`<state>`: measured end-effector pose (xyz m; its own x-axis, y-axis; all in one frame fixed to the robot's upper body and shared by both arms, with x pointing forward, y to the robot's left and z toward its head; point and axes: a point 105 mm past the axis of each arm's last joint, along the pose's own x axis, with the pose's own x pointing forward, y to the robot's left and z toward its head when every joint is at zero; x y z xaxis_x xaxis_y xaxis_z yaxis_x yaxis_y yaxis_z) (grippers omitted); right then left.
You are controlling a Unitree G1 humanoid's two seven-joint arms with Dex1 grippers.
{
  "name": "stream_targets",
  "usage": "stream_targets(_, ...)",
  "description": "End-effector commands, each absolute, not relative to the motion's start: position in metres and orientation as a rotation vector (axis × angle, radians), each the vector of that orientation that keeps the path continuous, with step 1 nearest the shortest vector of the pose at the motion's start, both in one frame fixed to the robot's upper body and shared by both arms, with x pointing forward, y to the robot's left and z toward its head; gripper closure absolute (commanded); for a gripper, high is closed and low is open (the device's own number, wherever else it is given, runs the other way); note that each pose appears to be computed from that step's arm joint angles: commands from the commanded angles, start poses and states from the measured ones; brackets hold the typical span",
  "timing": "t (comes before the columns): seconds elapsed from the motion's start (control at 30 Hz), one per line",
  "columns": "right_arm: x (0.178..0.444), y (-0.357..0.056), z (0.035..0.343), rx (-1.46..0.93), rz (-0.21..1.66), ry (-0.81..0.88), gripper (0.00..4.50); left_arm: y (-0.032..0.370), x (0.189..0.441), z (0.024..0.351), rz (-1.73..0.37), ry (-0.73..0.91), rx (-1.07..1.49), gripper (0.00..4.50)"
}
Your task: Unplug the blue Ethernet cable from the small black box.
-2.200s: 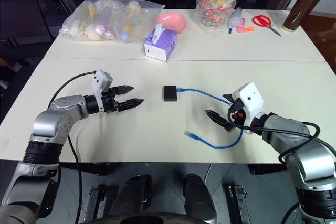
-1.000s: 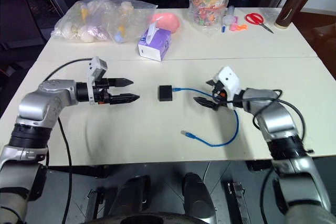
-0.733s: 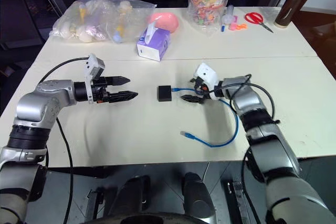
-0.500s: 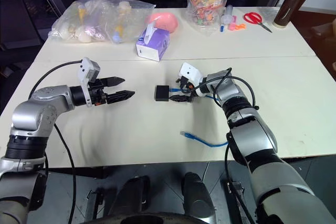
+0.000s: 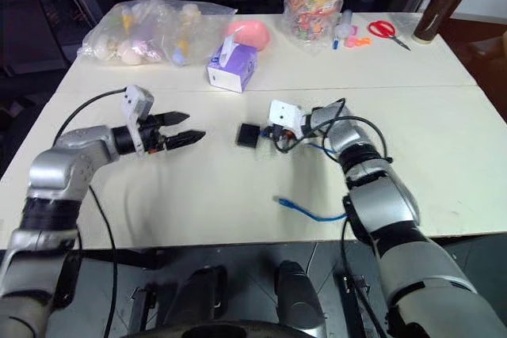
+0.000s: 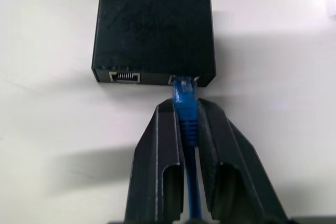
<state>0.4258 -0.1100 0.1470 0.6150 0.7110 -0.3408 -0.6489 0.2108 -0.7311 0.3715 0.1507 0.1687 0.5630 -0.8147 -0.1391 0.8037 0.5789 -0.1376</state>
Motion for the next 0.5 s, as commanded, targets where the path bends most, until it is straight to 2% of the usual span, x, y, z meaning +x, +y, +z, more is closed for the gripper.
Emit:
stream_targets(0.03, 0.415, -0.097, 0.200, -1.031, 0.874, -0.392, 4.48, 0.137, 0.373, 0.190, -1.089, 0.154, -0.160, 0.14)
stream_targets(0.13, 0.400, -0.098, 0.213, -1.111, 0.831, -0.519, 4.48, 0.126, 0.377, 0.198, -1.197, 0.156, -0.188, 0.14)
stream_targets(0.2, 0.393, -0.098, 0.225, -1.108, 0.792, -0.570, 4.48, 0.121, 0.388, 0.199, -1.197, 0.153, -0.182, 0.14)
stream_targets(0.3, 0.385, -0.096, 0.232, -1.107, 0.763, -0.596, 4.48, 0.111, 0.401, 0.201, -1.210, 0.148, -0.184, 0.14)
stream_targets(0.5, 0.376, -0.090, 0.233, -1.115, 0.751, -0.592, 4.48, 0.091, 0.407, 0.208, -1.284, 0.135, -0.231, 0.14)
